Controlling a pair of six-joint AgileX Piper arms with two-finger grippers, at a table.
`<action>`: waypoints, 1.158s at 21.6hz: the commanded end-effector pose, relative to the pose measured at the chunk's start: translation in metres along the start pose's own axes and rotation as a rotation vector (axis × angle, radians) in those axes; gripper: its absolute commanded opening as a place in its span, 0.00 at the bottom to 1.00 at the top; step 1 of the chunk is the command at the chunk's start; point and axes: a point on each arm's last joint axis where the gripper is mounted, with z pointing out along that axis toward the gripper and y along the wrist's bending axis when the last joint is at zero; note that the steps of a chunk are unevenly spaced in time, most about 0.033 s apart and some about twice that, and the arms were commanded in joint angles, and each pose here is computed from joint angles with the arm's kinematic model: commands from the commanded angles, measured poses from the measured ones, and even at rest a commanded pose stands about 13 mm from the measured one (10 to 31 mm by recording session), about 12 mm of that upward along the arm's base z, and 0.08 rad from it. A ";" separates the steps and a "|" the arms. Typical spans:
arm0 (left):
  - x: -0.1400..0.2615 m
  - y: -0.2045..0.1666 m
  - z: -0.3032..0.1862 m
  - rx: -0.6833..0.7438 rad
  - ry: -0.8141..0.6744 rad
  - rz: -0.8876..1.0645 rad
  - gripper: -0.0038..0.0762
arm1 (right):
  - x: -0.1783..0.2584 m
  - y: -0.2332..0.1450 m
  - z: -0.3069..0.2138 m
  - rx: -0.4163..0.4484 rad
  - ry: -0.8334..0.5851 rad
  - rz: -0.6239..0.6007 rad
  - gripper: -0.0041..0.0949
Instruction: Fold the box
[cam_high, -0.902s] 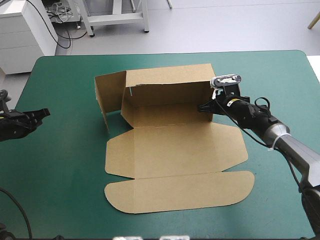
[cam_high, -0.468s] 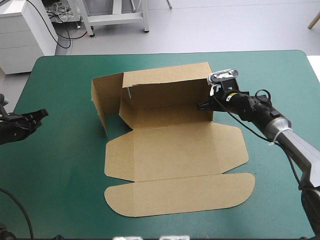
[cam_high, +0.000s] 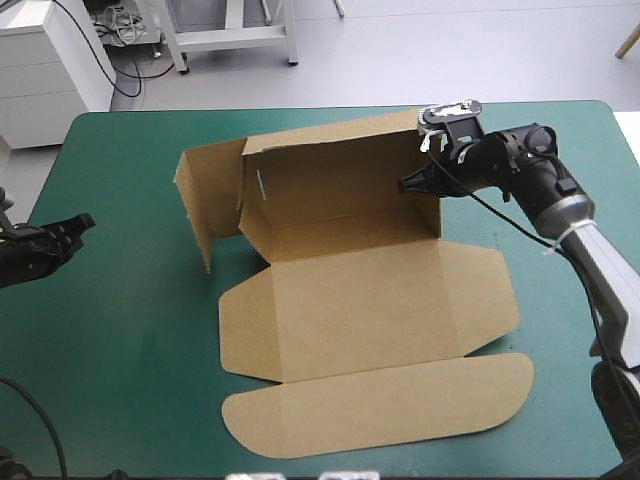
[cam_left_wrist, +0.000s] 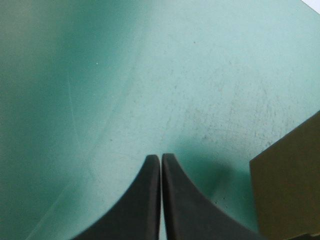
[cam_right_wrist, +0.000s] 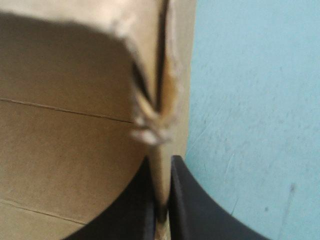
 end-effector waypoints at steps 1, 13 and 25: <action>-0.009 -0.010 -0.012 0.041 -0.094 -0.028 0.04 | -0.007 0.000 -0.017 -0.018 0.022 0.035 0.03; -0.010 -0.013 -0.012 0.073 -0.098 -0.058 0.04 | 0.013 0.000 0.047 -0.040 0.292 0.100 0.03; -0.013 -0.012 -0.012 0.064 -0.131 -0.065 0.04 | -0.004 -0.007 0.089 0.006 0.069 0.074 0.03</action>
